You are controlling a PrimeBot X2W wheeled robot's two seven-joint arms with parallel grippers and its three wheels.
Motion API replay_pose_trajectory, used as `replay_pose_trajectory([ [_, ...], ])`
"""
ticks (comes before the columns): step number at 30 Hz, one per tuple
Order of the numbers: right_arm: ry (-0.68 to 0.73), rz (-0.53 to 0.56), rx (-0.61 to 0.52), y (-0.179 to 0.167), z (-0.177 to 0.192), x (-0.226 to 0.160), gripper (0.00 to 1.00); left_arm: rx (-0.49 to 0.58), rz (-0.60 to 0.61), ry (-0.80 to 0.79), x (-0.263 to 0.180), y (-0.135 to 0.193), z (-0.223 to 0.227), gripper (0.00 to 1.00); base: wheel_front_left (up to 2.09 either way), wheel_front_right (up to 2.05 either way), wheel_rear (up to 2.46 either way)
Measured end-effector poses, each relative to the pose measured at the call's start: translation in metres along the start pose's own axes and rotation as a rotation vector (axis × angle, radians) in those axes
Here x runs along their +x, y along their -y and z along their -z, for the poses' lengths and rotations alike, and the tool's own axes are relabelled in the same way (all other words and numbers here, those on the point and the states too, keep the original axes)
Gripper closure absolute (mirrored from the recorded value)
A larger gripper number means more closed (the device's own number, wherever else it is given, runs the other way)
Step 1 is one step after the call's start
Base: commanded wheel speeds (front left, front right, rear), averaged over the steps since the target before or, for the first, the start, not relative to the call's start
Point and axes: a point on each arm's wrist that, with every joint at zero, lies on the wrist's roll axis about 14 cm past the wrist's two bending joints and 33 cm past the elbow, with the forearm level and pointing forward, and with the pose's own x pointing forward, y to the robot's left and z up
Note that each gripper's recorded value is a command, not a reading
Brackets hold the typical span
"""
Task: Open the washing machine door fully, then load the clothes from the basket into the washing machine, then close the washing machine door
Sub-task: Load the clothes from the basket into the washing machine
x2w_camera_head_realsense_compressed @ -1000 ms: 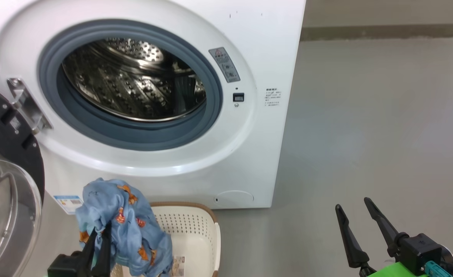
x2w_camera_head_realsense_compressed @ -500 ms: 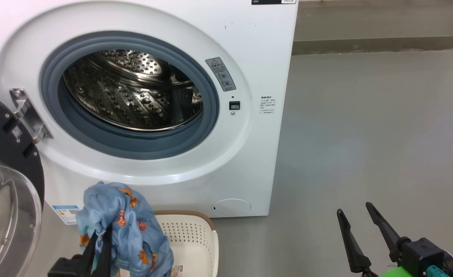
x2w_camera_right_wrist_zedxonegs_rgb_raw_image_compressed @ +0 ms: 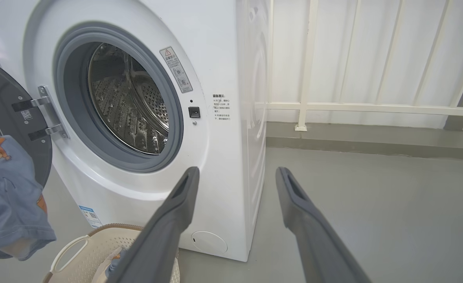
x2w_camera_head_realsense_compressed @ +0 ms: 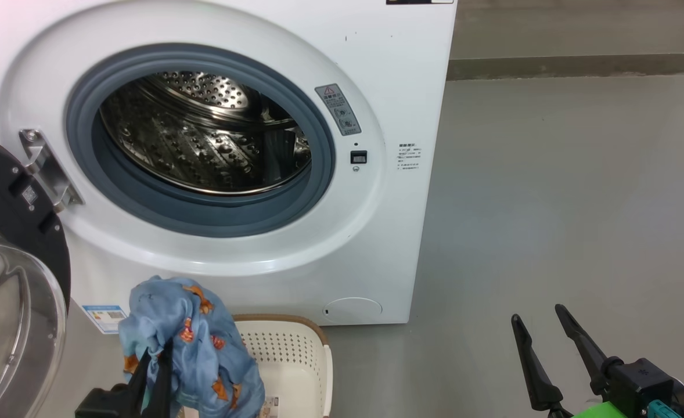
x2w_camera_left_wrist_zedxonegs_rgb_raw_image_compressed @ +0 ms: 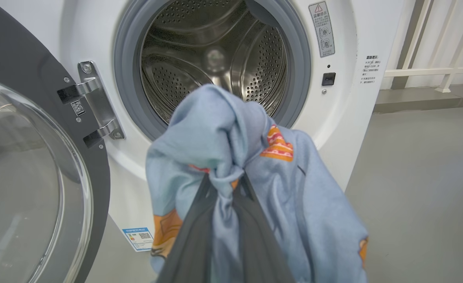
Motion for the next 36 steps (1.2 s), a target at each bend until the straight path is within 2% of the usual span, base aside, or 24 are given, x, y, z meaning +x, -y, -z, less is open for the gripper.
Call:
replay_pose_trajectory([
  [11,-0.017,-0.008,0.007,-0.003,0.005,0.002,0.0,-0.006,0.009,-0.032,0.005,0.003,0.011,1.0,0.0,0.0,0.0],
  [17,-0.038,-0.016,0.014,-0.005,0.012,0.006,0.0,-0.014,0.017,-0.033,0.028,0.006,0.013,1.0,0.0,0.0,0.0],
  [28,-0.01,-0.055,0.024,-0.01,0.016,0.056,0.0,-0.113,0.062,-0.079,0.121,0.013,0.025,1.0,0.0,0.0,0.0],
  [36,-0.033,-0.063,0.04,-0.004,0.046,0.089,0.0,-0.151,0.105,-0.226,0.204,0.01,0.055,1.0,0.0,0.0,0.0],
])
